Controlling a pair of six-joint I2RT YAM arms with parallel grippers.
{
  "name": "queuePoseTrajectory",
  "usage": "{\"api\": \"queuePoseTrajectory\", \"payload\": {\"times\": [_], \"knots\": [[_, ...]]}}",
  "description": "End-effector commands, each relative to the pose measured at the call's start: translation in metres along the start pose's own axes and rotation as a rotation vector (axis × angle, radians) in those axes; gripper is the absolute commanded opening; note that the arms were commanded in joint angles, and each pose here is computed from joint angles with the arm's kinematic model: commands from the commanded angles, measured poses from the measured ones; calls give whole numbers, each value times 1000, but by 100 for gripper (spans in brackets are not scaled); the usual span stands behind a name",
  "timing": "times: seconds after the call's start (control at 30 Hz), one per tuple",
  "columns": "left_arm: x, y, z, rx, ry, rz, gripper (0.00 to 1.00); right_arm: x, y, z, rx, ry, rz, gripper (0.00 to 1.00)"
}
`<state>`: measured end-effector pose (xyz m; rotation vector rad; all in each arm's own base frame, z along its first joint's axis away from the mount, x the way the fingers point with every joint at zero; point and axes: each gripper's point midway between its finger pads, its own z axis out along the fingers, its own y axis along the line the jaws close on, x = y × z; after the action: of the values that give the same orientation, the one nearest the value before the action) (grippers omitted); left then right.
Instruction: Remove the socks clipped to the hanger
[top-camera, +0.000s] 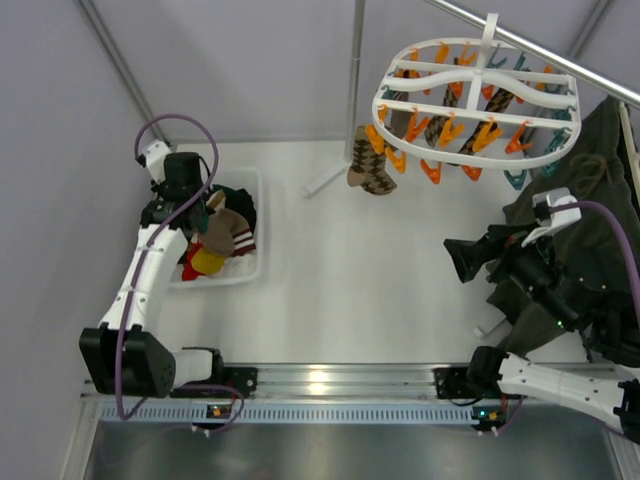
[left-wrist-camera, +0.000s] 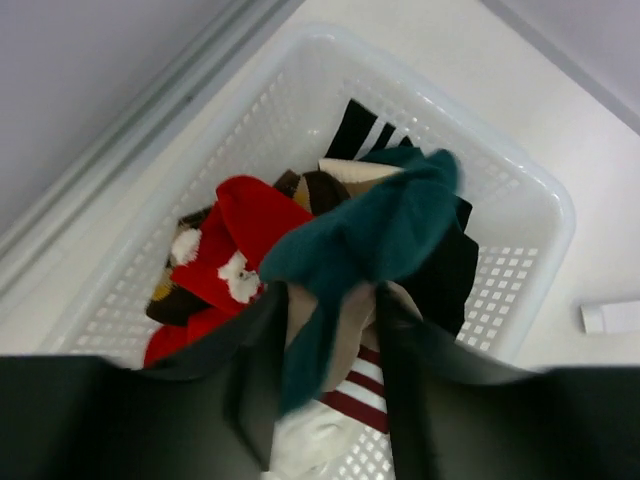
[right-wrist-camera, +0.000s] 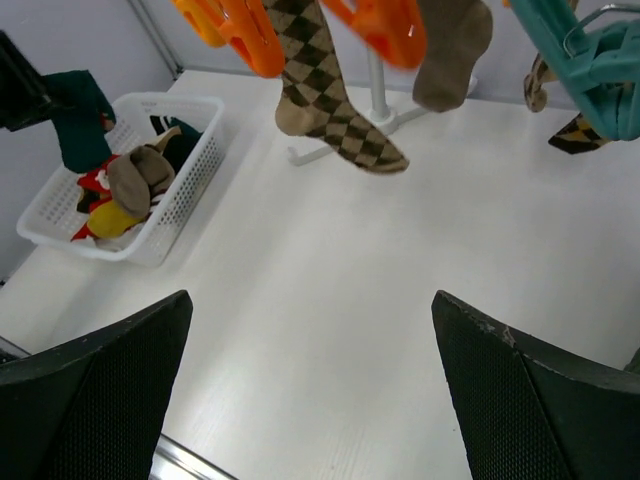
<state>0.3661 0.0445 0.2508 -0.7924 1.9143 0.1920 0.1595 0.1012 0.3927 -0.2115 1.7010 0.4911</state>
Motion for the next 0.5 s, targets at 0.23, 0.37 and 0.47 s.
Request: {"api": "queuePoseTrajectory", "payload": {"times": [0.23,0.37,0.47], "knots": [[-1,-20,-5,128,81,10,98,-14,4,-10,-59,-70,52,99],[-10,-75,-63,513,110,-21,98,-15,6,-16,-98,-93,66,99],[-22,-121,-121,862,20,7,98,-17,8,-22,-140,-121,88,99]]}}
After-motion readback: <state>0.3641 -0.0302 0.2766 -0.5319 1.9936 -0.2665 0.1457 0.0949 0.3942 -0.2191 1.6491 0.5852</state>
